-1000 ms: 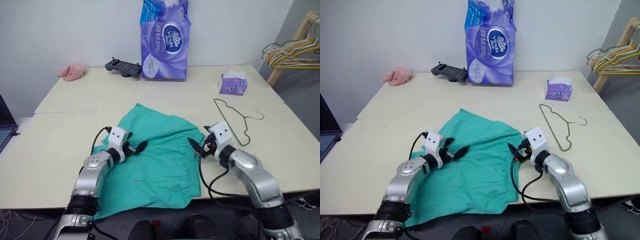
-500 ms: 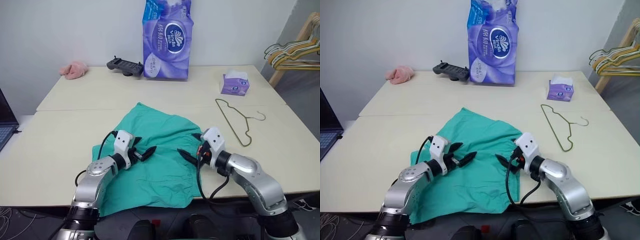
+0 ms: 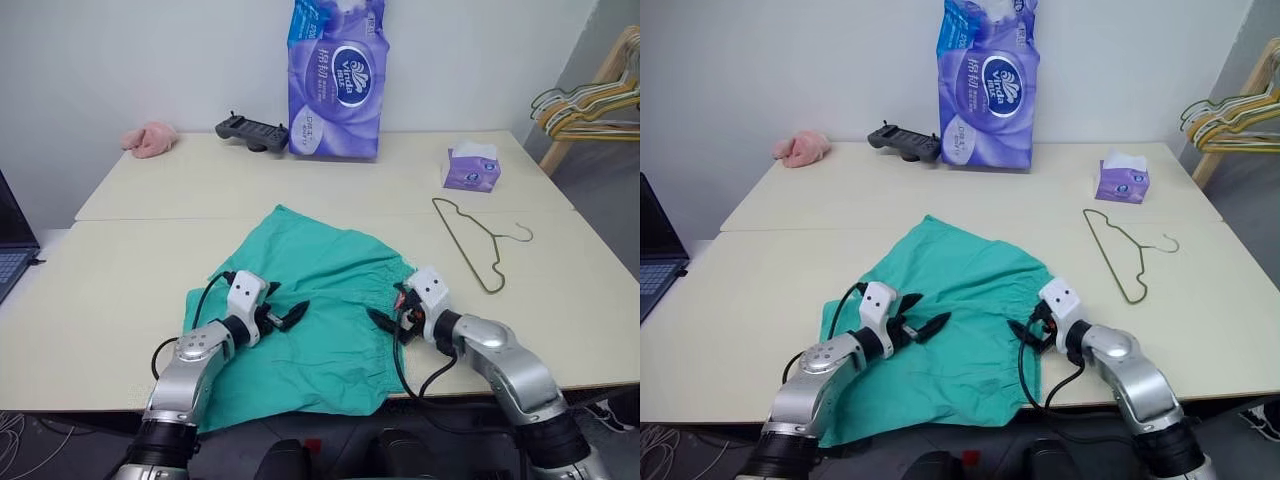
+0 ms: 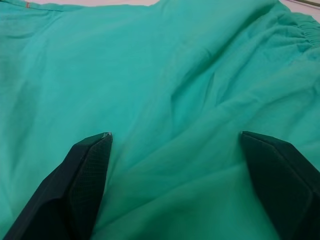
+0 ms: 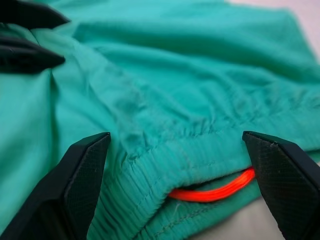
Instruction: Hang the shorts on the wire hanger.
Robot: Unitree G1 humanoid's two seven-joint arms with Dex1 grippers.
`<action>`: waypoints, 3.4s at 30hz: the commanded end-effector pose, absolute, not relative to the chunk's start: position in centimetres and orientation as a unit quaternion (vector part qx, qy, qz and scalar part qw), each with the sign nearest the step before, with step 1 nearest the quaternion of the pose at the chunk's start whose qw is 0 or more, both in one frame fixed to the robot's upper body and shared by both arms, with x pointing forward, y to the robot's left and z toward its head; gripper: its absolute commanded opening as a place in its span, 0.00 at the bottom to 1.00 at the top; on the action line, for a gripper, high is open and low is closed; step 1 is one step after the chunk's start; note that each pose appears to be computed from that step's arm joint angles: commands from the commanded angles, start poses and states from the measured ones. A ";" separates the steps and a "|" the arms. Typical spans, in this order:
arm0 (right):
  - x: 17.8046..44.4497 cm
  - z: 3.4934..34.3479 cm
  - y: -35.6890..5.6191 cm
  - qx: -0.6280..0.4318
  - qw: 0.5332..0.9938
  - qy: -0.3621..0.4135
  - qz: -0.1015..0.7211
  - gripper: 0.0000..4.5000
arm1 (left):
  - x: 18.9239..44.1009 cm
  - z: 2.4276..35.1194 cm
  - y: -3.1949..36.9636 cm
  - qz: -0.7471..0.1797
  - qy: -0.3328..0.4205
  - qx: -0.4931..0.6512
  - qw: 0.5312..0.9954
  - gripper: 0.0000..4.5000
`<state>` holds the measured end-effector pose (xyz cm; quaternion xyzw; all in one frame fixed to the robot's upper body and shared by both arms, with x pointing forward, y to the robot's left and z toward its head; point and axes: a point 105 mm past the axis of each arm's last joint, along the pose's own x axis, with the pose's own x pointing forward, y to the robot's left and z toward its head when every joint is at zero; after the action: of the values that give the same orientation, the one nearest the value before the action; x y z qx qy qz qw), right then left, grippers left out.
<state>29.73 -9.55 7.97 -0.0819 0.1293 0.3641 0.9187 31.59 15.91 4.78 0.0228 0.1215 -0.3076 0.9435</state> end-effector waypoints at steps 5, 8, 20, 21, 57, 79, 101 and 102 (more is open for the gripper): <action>27.3 13.9 -10.1 -0.064 0.912 0.067 0.399 1.00 | 32.6 12.0 13.8 -0.386 0.040 0.013 0.922 0.96; 28.1 14.4 -11.7 -0.055 0.928 0.078 0.360 1.00 | 32.4 13.5 12.4 -0.423 0.028 0.012 0.906 0.96; 33.3 12.8 -23.4 0.022 0.985 0.157 0.071 1.00 | 33.1 15.8 7.1 -0.515 -0.025 0.010 0.857 0.96; 33.7 12.8 -23.8 0.028 0.985 0.158 0.065 1.00 | 33.5 16.1 6.7 -0.515 -0.036 0.017 0.856 0.96; 37.3 5.2 -29.2 -0.024 0.906 0.405 0.120 0.74 | 34.2 16.1 2.1 -0.611 -0.045 0.123 0.781 0.97; 40.1 14.7 -34.1 -0.385 0.896 0.206 0.085 0.00 | 37.9 18.6 4.0 -0.548 -0.079 0.125 0.824 0.97; 36.7 21.7 -29.5 -0.849 0.466 -0.091 0.232 0.00 | 38.5 19.9 6.7 -0.662 0.071 0.103 0.739 0.97; 36.8 22.0 -29.1 -0.848 0.465 -0.100 0.233 0.00 | 38.4 19.6 6.8 -0.667 0.076 0.109 0.733 0.97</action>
<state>36.62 -29.85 20.00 -0.8460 -0.0713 0.2512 0.4649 38.76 6.45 19.13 0.0924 0.0761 -0.6555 0.7456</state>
